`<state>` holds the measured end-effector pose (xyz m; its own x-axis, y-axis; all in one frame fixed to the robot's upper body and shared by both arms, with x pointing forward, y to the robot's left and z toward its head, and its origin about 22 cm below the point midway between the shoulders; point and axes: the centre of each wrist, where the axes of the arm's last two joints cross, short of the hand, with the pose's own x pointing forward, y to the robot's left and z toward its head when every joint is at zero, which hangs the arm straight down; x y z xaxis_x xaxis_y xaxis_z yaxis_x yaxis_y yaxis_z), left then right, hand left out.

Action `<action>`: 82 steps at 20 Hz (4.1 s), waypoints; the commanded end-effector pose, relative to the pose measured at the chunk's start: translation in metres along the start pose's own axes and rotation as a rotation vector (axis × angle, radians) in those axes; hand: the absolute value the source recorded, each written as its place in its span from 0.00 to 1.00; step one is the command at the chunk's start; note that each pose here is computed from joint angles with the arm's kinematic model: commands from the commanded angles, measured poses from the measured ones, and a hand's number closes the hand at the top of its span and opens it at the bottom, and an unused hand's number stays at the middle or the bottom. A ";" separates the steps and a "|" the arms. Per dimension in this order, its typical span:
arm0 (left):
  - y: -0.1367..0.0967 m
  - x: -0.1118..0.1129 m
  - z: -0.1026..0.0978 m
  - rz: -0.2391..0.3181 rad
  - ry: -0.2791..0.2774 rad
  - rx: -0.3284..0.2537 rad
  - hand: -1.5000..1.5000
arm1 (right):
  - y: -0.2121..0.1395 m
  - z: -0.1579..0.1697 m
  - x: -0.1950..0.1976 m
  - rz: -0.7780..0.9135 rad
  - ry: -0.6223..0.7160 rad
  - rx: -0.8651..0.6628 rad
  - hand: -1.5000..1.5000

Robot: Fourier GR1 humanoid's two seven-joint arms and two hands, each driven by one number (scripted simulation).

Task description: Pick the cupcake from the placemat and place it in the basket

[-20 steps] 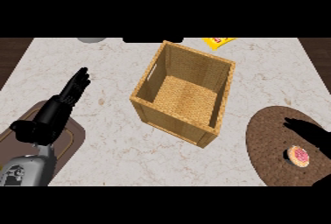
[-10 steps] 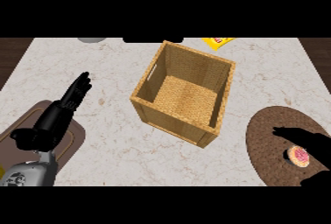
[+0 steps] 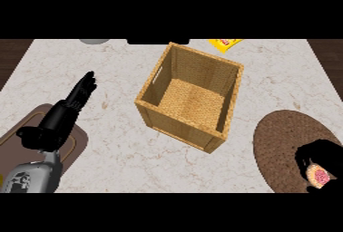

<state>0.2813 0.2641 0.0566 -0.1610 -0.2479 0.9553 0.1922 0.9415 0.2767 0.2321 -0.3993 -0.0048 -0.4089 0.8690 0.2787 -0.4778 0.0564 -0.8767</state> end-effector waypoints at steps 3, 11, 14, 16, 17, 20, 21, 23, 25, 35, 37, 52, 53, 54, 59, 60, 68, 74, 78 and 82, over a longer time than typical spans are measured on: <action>-0.003 -0.017 0.008 -0.009 -0.004 0.006 0.50 | 0.013 -0.010 0.008 0.102 -0.066 -0.060 1.00; 0.001 -0.005 0.006 0.001 0.016 0.013 0.50 | 0.048 -0.092 0.148 -0.081 0.128 -0.194 1.00; -0.001 -0.003 0.005 0.001 0.012 -0.001 0.50 | 0.041 -0.102 0.172 -0.065 0.169 -0.218 1.00; 0.000 -0.001 0.002 -0.003 0.004 0.004 0.50 | 0.035 -0.104 0.185 -0.083 0.172 -0.232 1.00; -0.004 -0.004 0.004 0.008 0.017 0.001 0.50 | 0.032 -0.103 0.188 -0.117 0.167 -0.265 1.00; -0.003 0.001 0.000 0.004 0.002 0.006 0.50 | 0.024 -0.102 0.210 -0.197 0.143 -0.344 1.00; -0.003 -0.004 0.004 0.003 0.014 0.000 0.50 | 0.018 -0.101 0.217 -0.223 0.130 -0.390 1.00; -0.003 -0.004 0.004 0.015 0.017 -0.002 0.50 | 0.007 -0.100 0.237 -0.305 0.077 -0.504 1.00; -0.009 -0.005 0.003 0.020 0.018 -0.013 0.50 | -0.005 -0.096 0.259 -0.378 0.033 -0.610 1.00; 0.004 -0.005 0.003 -0.001 0.018 0.011 0.50 | -0.020 -0.066 0.349 -0.630 0.098 -0.852 1.00; -0.005 -0.007 0.004 0.018 0.049 0.000 0.50 | -0.024 -0.061 0.360 -0.611 0.123 -0.881 1.00; -0.005 0.001 -0.004 -0.002 -0.004 -0.027 0.50 | -0.101 -0.087 0.380 -0.565 0.405 -1.157 1.00; -0.009 0.000 -0.002 -0.007 0.001 -0.031 0.50 | -0.116 -0.092 0.377 -0.567 0.417 -1.186 1.00; -0.005 0.004 -0.009 0.007 -0.006 -0.034 0.50 | -0.120 -0.098 0.378 -0.577 0.418 -1.222 1.00; -0.006 0.005 -0.010 -0.005 -0.023 -0.041 0.50 | -0.157 -0.112 0.380 -0.576 0.509 -1.306 1.00; -0.009 0.008 -0.009 -0.002 -0.019 -0.050 0.50 | -0.166 -0.121 0.376 -0.562 0.544 -1.301 1.00; -0.011 0.009 -0.005 0.007 -0.027 -0.035 0.50 | -0.202 -0.145 0.372 -0.559 0.646 -1.256 1.00; -0.002 0.007 -0.007 0.011 -0.006 -0.020 0.50 | -0.175 -0.161 0.353 -0.587 0.631 -1.244 1.00; -0.013 0.001 -0.005 0.025 -0.008 -0.012 0.50 | -0.157 -0.177 0.331 -0.516 0.626 -1.303 1.00; 0.017 -0.009 0.014 0.003 -0.014 -0.015 0.50 | -0.161 -0.179 0.328 -0.500 0.628 -1.309 1.00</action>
<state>0.2818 0.2629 0.0583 -0.1719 -0.2408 0.9552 0.2026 0.9403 0.2735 0.3131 -0.0365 0.1610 0.0448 0.7797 0.6246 0.6447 0.4550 -0.6143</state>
